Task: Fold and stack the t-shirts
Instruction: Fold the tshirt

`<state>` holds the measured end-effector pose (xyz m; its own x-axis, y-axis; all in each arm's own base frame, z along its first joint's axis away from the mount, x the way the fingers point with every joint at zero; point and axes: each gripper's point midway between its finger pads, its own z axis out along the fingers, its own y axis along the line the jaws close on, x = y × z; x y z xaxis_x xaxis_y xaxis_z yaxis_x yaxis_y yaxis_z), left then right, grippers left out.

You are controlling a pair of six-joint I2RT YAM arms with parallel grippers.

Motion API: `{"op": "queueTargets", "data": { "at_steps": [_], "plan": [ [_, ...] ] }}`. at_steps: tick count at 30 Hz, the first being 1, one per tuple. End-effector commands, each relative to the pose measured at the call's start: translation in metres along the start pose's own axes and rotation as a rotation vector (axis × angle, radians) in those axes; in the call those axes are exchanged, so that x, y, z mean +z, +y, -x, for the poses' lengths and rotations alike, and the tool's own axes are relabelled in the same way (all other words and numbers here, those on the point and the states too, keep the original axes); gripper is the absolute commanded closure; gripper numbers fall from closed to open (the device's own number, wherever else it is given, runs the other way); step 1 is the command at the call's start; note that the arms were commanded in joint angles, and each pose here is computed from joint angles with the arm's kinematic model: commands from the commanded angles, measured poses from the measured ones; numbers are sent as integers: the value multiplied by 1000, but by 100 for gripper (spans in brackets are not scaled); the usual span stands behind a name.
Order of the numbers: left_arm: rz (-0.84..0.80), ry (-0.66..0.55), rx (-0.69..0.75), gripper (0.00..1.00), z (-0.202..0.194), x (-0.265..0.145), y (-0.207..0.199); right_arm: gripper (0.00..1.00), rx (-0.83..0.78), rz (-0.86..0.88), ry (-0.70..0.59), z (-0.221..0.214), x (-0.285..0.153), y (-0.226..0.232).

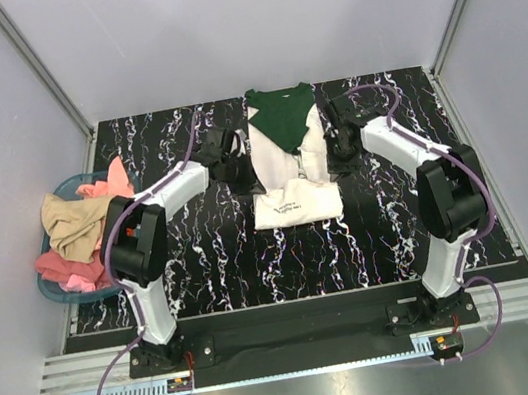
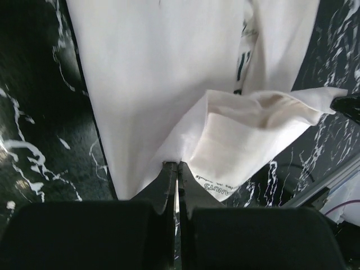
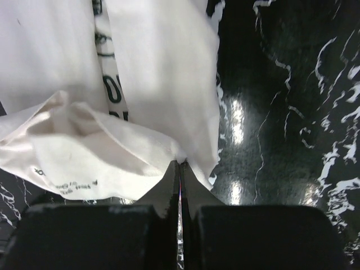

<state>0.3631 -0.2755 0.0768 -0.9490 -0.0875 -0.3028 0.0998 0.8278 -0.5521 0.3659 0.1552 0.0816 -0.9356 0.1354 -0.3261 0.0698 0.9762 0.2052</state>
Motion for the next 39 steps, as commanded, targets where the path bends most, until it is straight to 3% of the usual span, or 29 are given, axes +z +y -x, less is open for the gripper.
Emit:
{"op": "queueTargets", "data": {
  "at_steps": [1,17,27,39],
  "plan": [
    [-66,-57,57,100,36,-6,-17,100,-34,26,-55,31,-8,3],
    [-100,-181,61,100,116,-8,-16,100,-79,115,-134,105,-7,11],
    [-220,-243,100,100,149,-3,-24,100,-93,148,-181,141,-1,10],
    [-257,-282,97,100,185,23,-5,100,-128,165,-211,173,23,0]
  ]
}}
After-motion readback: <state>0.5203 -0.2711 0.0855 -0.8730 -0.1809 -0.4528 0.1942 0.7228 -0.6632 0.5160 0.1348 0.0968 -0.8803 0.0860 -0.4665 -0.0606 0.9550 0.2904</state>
